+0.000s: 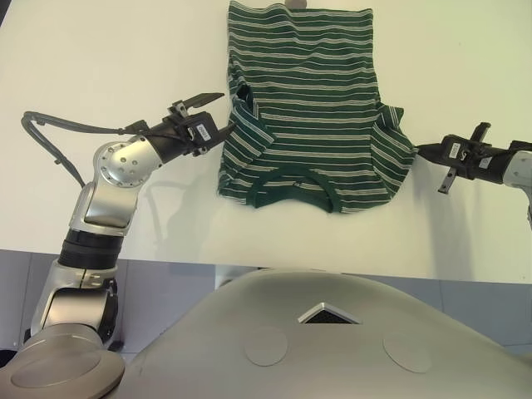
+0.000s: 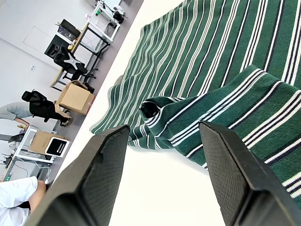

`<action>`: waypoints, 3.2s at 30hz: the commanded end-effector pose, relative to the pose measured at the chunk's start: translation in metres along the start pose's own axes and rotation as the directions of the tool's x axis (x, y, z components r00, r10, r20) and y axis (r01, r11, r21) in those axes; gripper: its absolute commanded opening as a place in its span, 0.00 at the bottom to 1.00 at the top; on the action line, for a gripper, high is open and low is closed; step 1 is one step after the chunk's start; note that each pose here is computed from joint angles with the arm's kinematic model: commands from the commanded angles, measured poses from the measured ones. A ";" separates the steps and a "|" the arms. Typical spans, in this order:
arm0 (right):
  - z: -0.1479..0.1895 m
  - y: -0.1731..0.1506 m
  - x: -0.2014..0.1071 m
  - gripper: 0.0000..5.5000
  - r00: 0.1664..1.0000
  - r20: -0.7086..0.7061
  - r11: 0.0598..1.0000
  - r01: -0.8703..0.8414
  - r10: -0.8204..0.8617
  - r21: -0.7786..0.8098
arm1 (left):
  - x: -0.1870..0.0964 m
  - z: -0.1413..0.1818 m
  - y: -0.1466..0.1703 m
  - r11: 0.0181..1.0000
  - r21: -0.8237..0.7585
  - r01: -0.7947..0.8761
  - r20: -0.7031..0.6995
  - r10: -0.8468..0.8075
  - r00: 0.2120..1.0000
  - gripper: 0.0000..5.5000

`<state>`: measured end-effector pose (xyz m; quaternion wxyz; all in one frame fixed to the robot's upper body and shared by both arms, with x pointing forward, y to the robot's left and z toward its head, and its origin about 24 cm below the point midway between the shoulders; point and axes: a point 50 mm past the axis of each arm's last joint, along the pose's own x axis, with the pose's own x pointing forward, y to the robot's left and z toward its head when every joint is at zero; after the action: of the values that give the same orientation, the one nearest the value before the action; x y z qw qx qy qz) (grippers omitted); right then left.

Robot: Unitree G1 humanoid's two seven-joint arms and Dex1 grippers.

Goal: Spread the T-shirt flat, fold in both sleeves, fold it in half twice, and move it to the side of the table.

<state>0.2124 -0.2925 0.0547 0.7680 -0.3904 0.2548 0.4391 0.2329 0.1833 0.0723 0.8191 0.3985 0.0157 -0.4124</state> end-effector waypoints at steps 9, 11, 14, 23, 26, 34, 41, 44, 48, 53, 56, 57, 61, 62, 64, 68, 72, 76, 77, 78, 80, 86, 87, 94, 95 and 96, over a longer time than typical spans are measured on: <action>0.064 -0.019 -0.006 0.01 0.968 0.250 1.000 -0.011 0.006 0.019 | 0.003 -0.001 0.000 1.000 0.002 -0.015 -0.002 0.015 1.000 0.50; 0.077 -0.014 -0.005 0.01 0.954 0.297 0.999 -0.040 0.033 0.018 | 0.004 -0.001 0.000 1.000 0.001 -0.018 0.000 0.018 1.000 0.50; 0.090 0.001 0.005 0.01 0.939 0.332 0.995 -0.096 0.090 0.002 | 0.005 0.000 -0.001 1.000 0.000 -0.013 0.002 0.013 1.000 0.50; 0.087 0.015 0.044 0.05 0.969 0.222 0.992 -0.091 0.108 -0.082 | 0.006 0.001 -0.001 1.000 0.001 -0.003 0.006 0.003 1.000 0.50; 0.083 0.015 0.046 0.14 0.972 0.215 0.994 -0.076 0.090 -0.075 | 0.004 0.001 -0.002 1.000 -0.003 -0.001 0.005 0.001 1.000 0.50; 0.085 -0.001 0.019 0.45 0.943 0.329 0.996 -0.064 0.040 0.063 | -0.010 0.005 -0.006 0.997 -0.004 0.076 0.037 -0.076 0.996 0.53; 0.048 -0.006 -0.029 0.57 0.977 0.112 0.984 -0.179 0.180 -0.019 | -0.059 -0.009 -0.004 0.943 0.162 0.291 -0.140 -0.270 0.953 0.67; 0.041 0.018 -0.029 0.57 0.943 0.097 0.947 -0.322 0.320 0.005 | -0.070 -0.011 -0.029 0.887 0.163 0.431 -0.170 -0.405 0.898 0.67; 0.039 0.045 -0.024 0.57 0.903 0.112 0.908 -0.419 0.415 0.012 | -0.068 -0.004 -0.056 0.862 0.153 0.483 -0.115 -0.470 0.875 0.67; 0.043 0.056 -0.010 0.57 0.909 0.134 0.919 -0.394 0.394 -0.027 | -0.060 -0.005 -0.061 0.876 0.176 0.449 -0.089 -0.440 0.894 0.67; 0.045 0.055 -0.004 0.57 0.927 0.145 0.938 -0.344 0.346 -0.038 | -0.060 -0.008 -0.062 0.871 0.191 0.454 -0.100 -0.442 0.891 0.67; 0.046 0.052 -0.002 0.57 0.934 0.147 0.945 -0.323 0.326 -0.044 | -0.060 -0.009 -0.062 0.870 0.193 0.453 -0.101 -0.442 0.891 0.67; 0.049 0.051 0.004 0.57 0.943 0.150 0.955 -0.293 0.298 -0.054 | -0.058 -0.011 -0.060 0.870 0.199 0.450 -0.094 -0.440 0.893 0.67; 0.049 0.051 0.005 0.57 0.945 0.152 0.957 -0.286 0.291 -0.055 | -0.057 -0.011 -0.059 0.871 0.201 0.449 -0.091 -0.440 0.894 0.64; 0.049 0.050 0.006 0.57 0.947 0.150 0.959 -0.279 0.285 -0.057 | -0.055 -0.011 -0.058 0.871 0.204 0.447 -0.085 -0.439 0.894 0.58; 0.049 0.050 0.008 0.54 0.946 0.148 0.958 -0.281 0.288 -0.065 | -0.052 -0.011 -0.057 0.871 0.209 0.444 -0.071 -0.440 0.895 0.44; 0.051 0.050 0.007 0.41 0.942 0.154 0.954 -0.290 0.298 -0.069 | -0.046 -0.008 -0.057 0.876 0.220 0.428 -0.048 -0.429 0.902 0.31; 0.051 0.049 0.006 0.25 0.942 0.154 0.954 -0.291 0.299 -0.070 | -0.043 -0.006 -0.058 0.877 0.223 0.425 -0.031 -0.430 0.902 0.16; 0.051 0.048 0.005 0.20 0.942 0.154 0.955 -0.290 0.297 -0.070 | -0.043 -0.005 -0.058 0.877 0.222 0.426 -0.024 -0.432 0.902 0.11; 0.051 0.047 0.005 0.16 0.943 0.155 0.955 -0.288 0.295 -0.069 | -0.043 -0.004 -0.058 0.877 0.219 0.428 -0.018 -0.435 0.900 0.08; 0.052 0.046 0.004 0.10 0.943 0.158 0.956 -0.286 0.294 -0.069 | -0.044 -0.003 -0.058 0.875 0.216 0.432 -0.014 -0.440 0.898 0.02; 0.053 0.044 0.001 0.01 0.937 0.162 0.951 -0.303 0.310 -0.067 | -0.046 -0.001 -0.051 0.881 0.197 0.429 -0.005 -0.437 0.900 0.00; 0.054 0.043 0.000 0.01 0.933 0.169 0.948 -0.312 0.318 -0.064 | -0.046 0.002 -0.048 0.886 0.189 0.423 0.005 -0.431 0.902 0.00; 0.068 0.034 -0.032 0.01 0.874 0.236 0.904 -0.425 0.424 -0.050 | -0.070 0.035 -0.007 0.916 -0.004 0.402 0.165 -0.396 0.903 0.00; 0.073 0.035 -0.043 0.01 0.842 0.258 0.877 -0.477 0.474 -0.055 | -0.081 0.042 -0.004 0.888 -0.040 0.458 0.189 -0.444 0.876 0.00; 0.077 0.035 -0.051 0.01 0.813 0.273 0.853 -0.518 0.514 -0.061 | -0.088 0.047 -0.002 0.862 -0.065 0.503 0.210 -0.481 0.851 0.00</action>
<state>0.1663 -0.2414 0.1057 0.6740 -0.2449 0.2405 0.6541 0.1671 0.2056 0.1199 0.7230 0.3143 0.0453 -0.6135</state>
